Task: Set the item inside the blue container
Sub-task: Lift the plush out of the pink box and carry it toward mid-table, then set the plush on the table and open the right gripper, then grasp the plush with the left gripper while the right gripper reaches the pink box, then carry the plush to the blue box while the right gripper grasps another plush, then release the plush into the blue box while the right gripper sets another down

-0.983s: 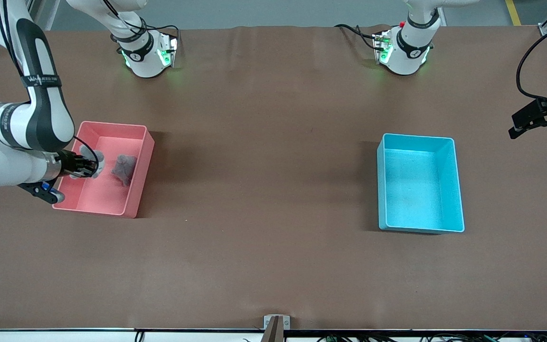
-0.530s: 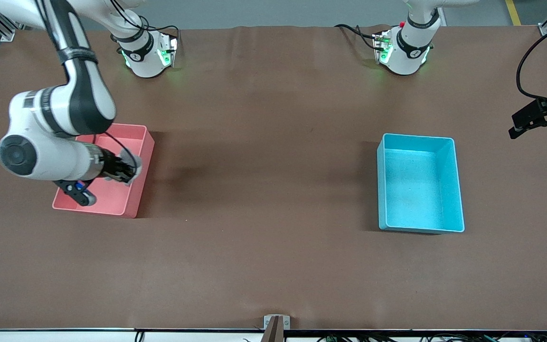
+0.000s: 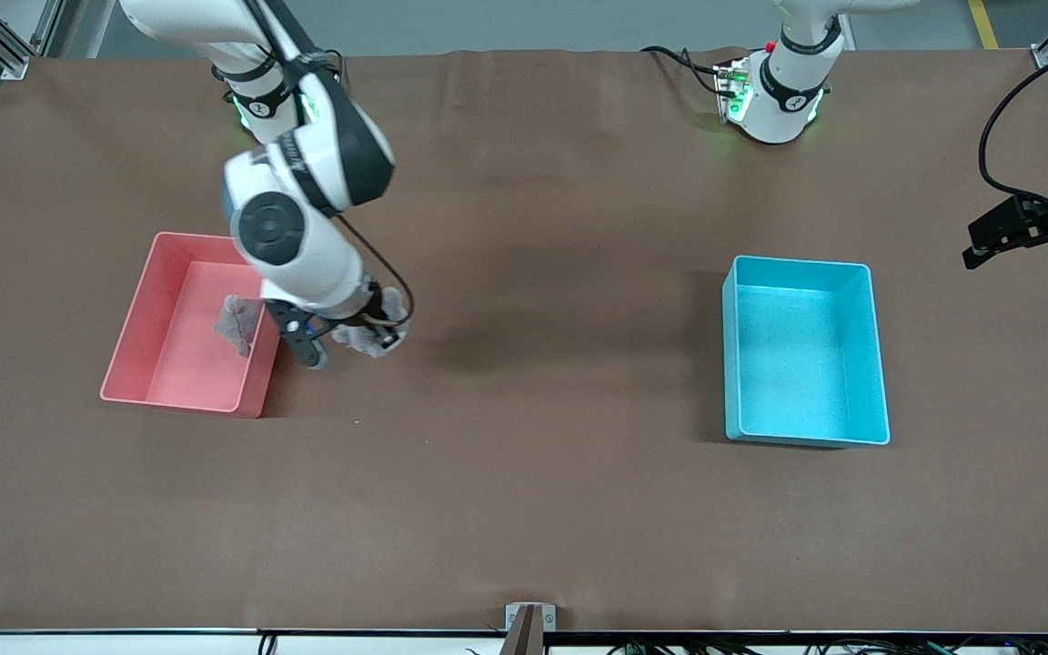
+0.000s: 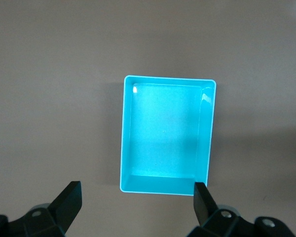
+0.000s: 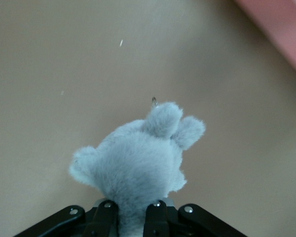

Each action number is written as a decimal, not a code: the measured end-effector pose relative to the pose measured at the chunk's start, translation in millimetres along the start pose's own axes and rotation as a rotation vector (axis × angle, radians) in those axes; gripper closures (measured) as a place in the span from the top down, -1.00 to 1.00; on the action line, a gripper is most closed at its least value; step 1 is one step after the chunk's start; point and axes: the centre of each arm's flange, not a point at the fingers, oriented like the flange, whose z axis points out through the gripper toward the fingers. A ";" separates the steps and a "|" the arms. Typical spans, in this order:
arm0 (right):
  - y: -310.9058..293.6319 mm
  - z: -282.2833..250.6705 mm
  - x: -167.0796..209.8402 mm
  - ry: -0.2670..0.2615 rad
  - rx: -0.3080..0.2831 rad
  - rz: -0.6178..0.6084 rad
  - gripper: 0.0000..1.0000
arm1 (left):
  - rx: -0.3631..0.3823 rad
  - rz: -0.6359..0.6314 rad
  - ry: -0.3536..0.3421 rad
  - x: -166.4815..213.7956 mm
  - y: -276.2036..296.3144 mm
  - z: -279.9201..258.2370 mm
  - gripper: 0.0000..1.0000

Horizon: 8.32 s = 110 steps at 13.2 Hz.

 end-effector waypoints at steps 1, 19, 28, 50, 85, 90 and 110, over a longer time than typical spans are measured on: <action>-8.0 18.3 -21.0 0.007 0.016 0.028 -0.63 | 0.000 0.003 -0.014 3.4 1.6 8.2 1.00; -47.2 157.1 -134.9 0.032 0.086 0.226 -0.21 | -0.010 0.045 -0.149 11.9 29.2 54.2 1.00; -42.6 63.7 -32.8 0.056 -0.051 -0.004 1.00 | -0.053 0.044 -0.178 8.6 34.3 61.3 1.00; 241.8 66.1 287.1 -0.131 0.029 -0.390 1.00 | -0.293 -0.241 -0.068 -20.8 461.5 284.3 0.99; 196.7 38.2 322.7 -0.276 -0.042 -0.445 -0.51 | -0.354 -0.228 -0.018 -40.7 511.8 426.7 -0.52; 124.8 -36.0 266.4 -0.224 -0.049 -0.377 -0.52 | -0.199 -0.101 -0.053 -10.5 468.0 338.9 -0.52; -42.9 124.9 -106.7 0.006 0.037 0.078 -0.52 | 0.062 0.397 -0.314 17.9 34.6 314.4 -0.56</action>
